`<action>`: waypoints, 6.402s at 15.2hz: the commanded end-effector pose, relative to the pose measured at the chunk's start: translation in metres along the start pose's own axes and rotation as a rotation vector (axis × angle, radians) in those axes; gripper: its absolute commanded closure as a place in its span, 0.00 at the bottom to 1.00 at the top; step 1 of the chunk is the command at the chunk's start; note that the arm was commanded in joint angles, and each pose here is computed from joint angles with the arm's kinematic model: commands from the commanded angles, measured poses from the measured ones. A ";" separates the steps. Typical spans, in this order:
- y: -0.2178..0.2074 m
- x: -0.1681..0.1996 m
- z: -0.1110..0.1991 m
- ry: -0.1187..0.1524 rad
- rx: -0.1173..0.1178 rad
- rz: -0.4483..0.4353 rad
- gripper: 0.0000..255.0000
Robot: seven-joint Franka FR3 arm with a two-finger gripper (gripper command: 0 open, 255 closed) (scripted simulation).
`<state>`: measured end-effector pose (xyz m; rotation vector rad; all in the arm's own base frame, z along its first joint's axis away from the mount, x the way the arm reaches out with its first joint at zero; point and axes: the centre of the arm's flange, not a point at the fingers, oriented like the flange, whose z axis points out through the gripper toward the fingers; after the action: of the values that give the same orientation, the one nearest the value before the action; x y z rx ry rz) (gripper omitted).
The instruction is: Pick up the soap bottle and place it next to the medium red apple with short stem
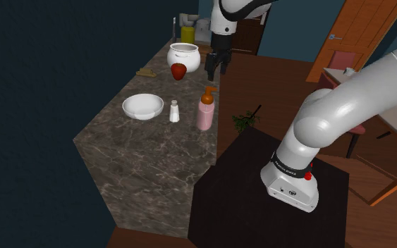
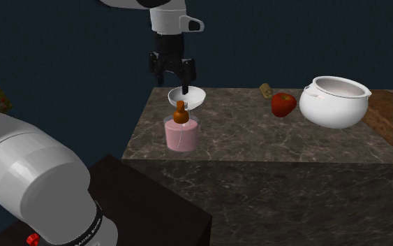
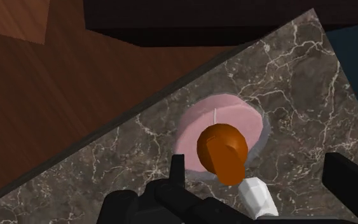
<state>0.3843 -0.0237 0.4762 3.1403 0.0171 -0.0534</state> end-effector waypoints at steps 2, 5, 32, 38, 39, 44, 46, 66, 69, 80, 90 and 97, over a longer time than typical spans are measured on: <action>0.001 0.025 0.029 0.009 -0.002 0.002 0.00; 0.001 0.043 0.050 0.014 -0.004 0.004 0.00; 0.001 0.043 0.080 0.014 -0.004 0.004 1.00; 0.001 0.042 0.048 0.014 -0.004 0.004 1.00; 0.001 0.042 0.043 0.014 -0.004 0.004 1.00; 0.001 0.041 0.016 0.014 -0.004 0.004 1.00; 0.001 0.040 0.006 0.014 -0.004 0.004 1.00; 0.002 0.037 -0.100 0.014 -0.004 0.004 1.00; 0.002 0.036 -0.116 0.014 -0.004 0.004 1.00; 0.002 0.034 -0.174 0.014 -0.004 0.004 1.00; 0.063 0.115 -0.155 0.014 -0.004 0.004 1.00; 0.118 0.186 -0.130 0.014 -0.004 0.004 1.00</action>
<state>0.5646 -0.1315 0.6023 3.1374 0.0095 -0.0319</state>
